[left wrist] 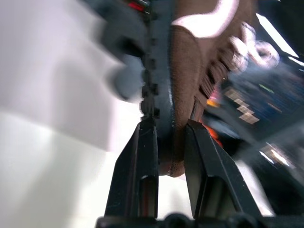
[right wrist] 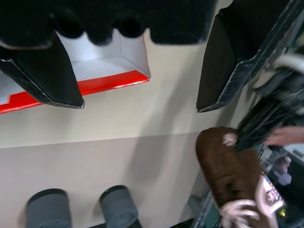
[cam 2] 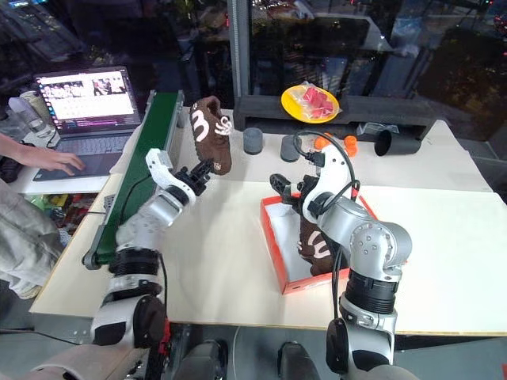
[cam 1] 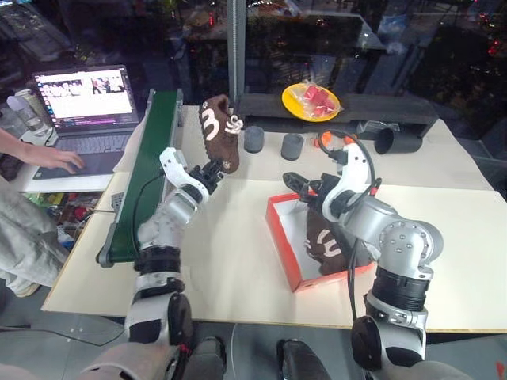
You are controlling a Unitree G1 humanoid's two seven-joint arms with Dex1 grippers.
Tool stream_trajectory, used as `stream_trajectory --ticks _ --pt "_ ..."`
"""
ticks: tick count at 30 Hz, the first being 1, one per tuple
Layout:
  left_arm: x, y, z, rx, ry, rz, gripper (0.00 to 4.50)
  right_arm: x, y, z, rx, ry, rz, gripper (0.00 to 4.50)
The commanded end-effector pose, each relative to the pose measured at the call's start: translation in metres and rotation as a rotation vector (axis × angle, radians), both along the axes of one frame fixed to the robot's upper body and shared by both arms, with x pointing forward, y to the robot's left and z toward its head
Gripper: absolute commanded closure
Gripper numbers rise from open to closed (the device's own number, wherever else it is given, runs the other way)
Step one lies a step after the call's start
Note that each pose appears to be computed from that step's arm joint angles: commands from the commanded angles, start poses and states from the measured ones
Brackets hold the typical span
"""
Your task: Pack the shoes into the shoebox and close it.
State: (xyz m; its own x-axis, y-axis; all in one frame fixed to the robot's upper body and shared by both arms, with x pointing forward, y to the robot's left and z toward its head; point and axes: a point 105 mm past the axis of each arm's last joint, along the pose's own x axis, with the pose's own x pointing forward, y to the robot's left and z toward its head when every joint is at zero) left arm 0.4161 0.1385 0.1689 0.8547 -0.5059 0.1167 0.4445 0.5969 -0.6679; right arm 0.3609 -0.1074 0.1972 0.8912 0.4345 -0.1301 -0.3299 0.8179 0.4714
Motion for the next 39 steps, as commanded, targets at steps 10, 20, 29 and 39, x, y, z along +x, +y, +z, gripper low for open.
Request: stream_trajectory --ticks 10,20,29,39 --pt "-0.091 -0.038 0.052 -0.380 0.019 -0.724 3.81 -0.028 0.034 0.053 0.360 -0.104 0.366 0.00" --pt "-0.093 -0.035 0.051 -0.400 0.075 -0.719 3.81 -0.030 0.027 0.048 0.370 -0.091 0.369 0.00" --pt "-0.101 -0.049 0.048 -0.352 0.096 -0.784 3.81 -0.035 0.044 0.055 0.472 -0.074 0.446 0.00" --pt "-0.101 -0.054 0.039 -0.244 0.073 -0.752 3.87 -0.035 0.043 0.065 0.535 -0.110 0.404 2.33"
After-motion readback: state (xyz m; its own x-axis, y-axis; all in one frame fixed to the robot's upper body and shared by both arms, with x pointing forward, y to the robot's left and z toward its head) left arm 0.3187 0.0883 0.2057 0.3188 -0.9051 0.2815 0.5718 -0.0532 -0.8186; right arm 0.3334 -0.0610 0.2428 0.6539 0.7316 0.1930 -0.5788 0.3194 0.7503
